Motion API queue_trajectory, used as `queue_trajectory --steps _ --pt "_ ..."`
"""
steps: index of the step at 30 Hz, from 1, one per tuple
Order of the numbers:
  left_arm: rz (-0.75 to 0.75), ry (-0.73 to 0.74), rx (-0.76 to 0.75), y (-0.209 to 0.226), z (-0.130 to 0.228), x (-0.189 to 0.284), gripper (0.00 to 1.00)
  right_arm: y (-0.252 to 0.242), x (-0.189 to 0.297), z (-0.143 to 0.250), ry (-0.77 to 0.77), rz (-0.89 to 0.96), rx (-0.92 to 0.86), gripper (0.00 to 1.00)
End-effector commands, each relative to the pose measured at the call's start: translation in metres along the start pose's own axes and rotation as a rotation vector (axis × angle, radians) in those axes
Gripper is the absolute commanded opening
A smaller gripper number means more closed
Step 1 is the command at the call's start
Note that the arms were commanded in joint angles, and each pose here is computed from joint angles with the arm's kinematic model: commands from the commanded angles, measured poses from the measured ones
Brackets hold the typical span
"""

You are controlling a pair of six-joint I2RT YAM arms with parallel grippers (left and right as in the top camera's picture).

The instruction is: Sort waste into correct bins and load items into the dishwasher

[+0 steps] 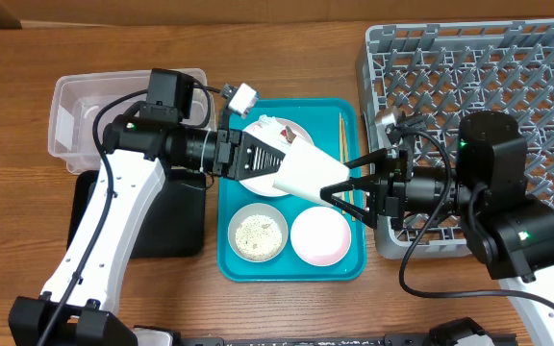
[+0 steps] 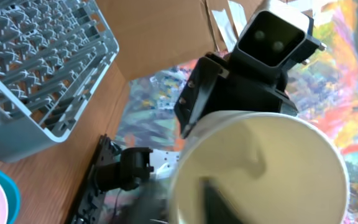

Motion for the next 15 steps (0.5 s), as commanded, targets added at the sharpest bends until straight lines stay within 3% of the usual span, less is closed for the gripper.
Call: queue_trajectory --steps 1,2,4,9,12,15 --pt "-0.022 -0.001 -0.047 -0.005 0.0 -0.002 0.57 0.001 0.004 -0.007 -0.014 0.036 0.02 0.55" --pt "-0.064 -0.013 -0.046 0.002 -0.002 -0.001 0.68 -0.003 0.007 -0.006 -0.015 0.072 0.011 0.55" --pt "-0.159 -0.039 -0.042 0.016 -0.006 0.001 1.0 -0.013 0.016 -0.003 -0.018 0.158 -0.015 0.55" --pt "-0.541 -0.129 0.056 0.072 -0.011 0.021 1.0 -0.052 0.064 0.018 -0.028 0.526 -0.168 0.55" --pt "-0.654 -0.148 0.099 0.087 -0.008 0.031 1.0 -0.08 0.107 0.045 -0.01 0.84 -0.33 0.56" --pt "-0.676 -0.151 0.1 0.09 -0.008 0.033 1.0 -0.096 0.14 0.076 0.027 1.078 -0.519 0.55"
Point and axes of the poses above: each gripper's point midway between its finger pads, its own x axis back along the fingers, its own y axis along the line the jaws close on, z = x × y, the point moved 2 cm from there along x, back along the fingers, and after that the axes turned 13 degrees about x, right-handed, at the moved point
